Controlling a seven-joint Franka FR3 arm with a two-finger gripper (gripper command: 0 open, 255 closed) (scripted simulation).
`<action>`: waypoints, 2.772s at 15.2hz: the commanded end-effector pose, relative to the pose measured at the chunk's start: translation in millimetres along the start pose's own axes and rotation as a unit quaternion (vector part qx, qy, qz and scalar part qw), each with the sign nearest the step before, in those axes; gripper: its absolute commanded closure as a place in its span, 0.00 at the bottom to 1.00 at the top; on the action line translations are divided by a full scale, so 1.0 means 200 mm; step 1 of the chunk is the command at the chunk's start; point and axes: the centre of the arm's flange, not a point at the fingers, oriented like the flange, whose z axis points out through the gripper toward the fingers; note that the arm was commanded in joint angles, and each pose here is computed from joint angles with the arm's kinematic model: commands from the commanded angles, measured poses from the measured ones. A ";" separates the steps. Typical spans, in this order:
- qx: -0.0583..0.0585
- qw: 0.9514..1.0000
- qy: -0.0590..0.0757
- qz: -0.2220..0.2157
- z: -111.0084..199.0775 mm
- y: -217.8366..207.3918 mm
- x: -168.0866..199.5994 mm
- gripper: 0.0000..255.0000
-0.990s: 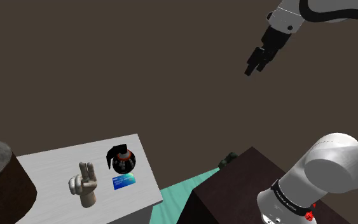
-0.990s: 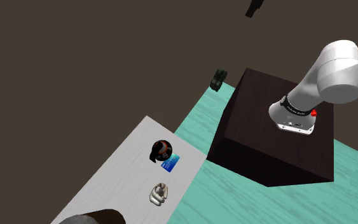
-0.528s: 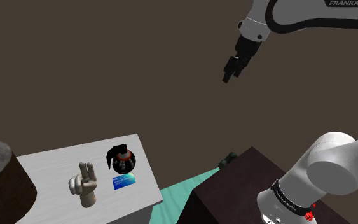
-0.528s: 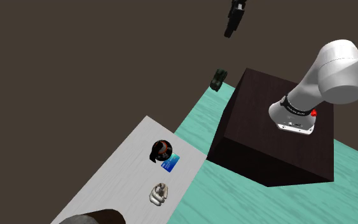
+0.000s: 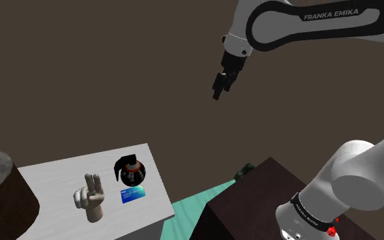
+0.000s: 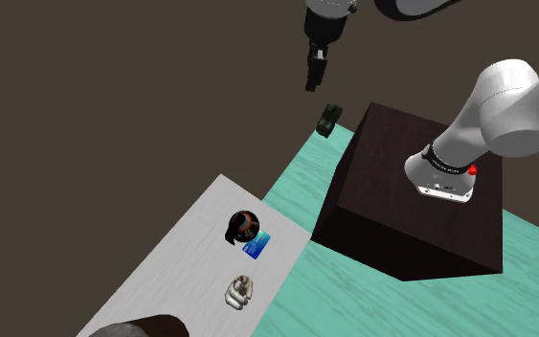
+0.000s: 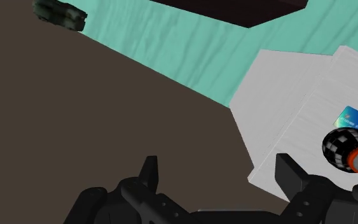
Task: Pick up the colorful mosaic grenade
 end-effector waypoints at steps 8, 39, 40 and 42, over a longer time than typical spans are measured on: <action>0.012 0.996 -0.023 -0.083 0.30 -0.42 0.34 0.00; 0.037 0.961 -0.075 -0.264 1.17 -1.51 0.74 1.00; 0.037 0.961 -0.075 -0.264 1.17 -1.51 0.74 1.00; 0.037 0.961 -0.075 -0.264 1.17 -1.51 0.73 1.00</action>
